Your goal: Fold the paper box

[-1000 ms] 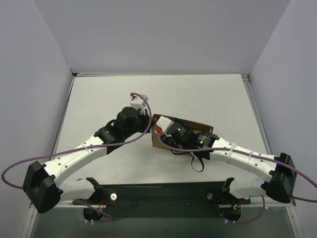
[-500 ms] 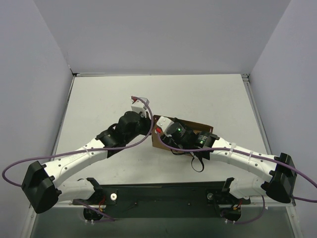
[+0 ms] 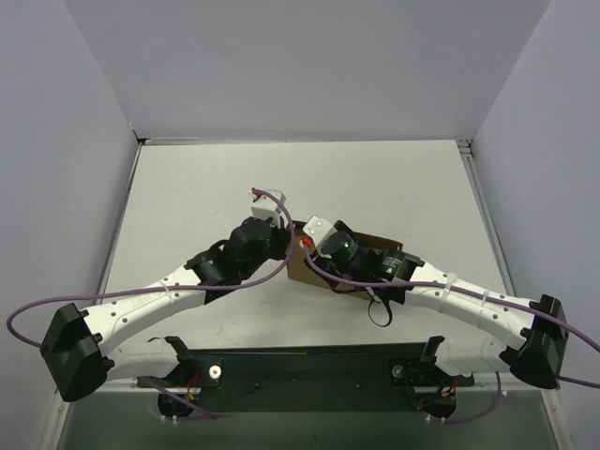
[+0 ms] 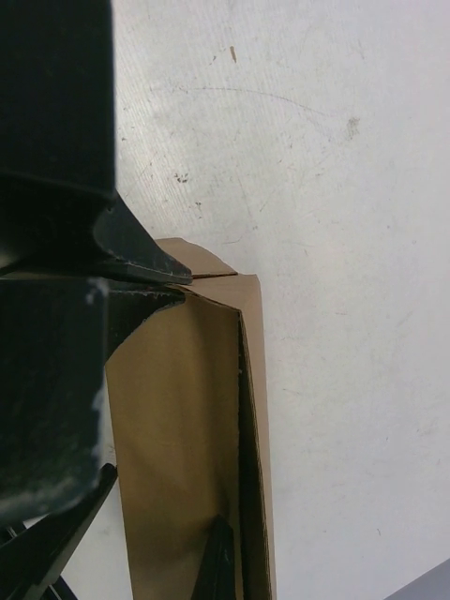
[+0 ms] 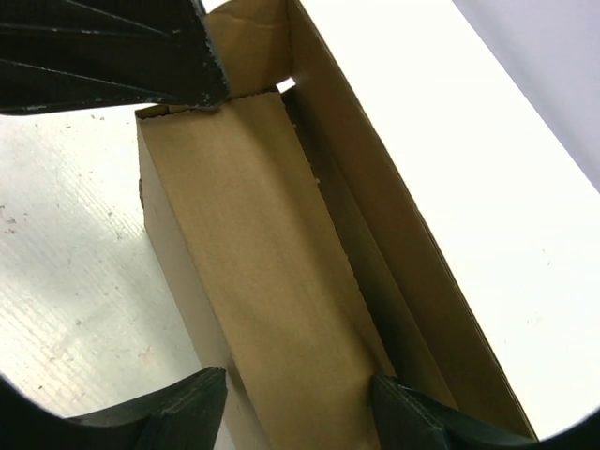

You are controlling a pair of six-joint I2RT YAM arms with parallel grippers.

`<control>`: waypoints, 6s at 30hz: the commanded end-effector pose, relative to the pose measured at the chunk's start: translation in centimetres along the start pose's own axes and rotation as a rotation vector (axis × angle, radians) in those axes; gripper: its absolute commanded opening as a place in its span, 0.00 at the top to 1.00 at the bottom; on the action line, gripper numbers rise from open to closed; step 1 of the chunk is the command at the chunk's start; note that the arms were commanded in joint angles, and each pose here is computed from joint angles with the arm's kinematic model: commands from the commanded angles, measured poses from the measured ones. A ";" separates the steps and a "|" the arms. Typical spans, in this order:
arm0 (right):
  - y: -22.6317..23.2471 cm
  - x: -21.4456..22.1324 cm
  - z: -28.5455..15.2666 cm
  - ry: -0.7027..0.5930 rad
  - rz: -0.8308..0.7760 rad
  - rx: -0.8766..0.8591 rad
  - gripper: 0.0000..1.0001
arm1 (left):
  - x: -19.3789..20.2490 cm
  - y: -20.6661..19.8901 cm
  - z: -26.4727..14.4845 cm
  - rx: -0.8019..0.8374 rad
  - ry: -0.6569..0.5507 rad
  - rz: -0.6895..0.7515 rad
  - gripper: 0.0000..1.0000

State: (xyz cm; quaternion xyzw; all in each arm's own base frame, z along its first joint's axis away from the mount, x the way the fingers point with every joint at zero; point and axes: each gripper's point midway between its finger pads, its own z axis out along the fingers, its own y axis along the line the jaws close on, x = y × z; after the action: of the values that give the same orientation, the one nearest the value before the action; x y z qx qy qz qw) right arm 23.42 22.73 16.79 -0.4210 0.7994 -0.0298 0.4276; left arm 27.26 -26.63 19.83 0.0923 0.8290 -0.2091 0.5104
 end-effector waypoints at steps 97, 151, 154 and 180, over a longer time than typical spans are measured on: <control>-6.2 12.1 -8.1 0.142 0.701 0.574 1.00 | -2.6 -2.3 -6.3 0.167 0.038 0.269 0.35; -5.6 13.0 -7.5 0.144 0.679 0.599 1.00 | 2.6 0.4 -1.4 0.077 0.069 0.266 1.00; -5.4 13.0 -7.4 0.143 0.679 0.593 1.00 | 4.0 1.0 -1.5 0.045 0.075 0.274 1.00; -4.5 4.4 -13.4 0.016 0.638 0.161 0.37 | 9.2 2.8 -1.5 -0.048 0.177 0.354 1.00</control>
State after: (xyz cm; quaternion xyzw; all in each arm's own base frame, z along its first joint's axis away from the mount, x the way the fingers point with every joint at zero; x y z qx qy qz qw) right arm 16.57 11.02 21.90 -0.0602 0.8877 -0.0052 0.4563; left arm 26.16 -26.44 20.60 0.1643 0.7777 -0.1598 0.5853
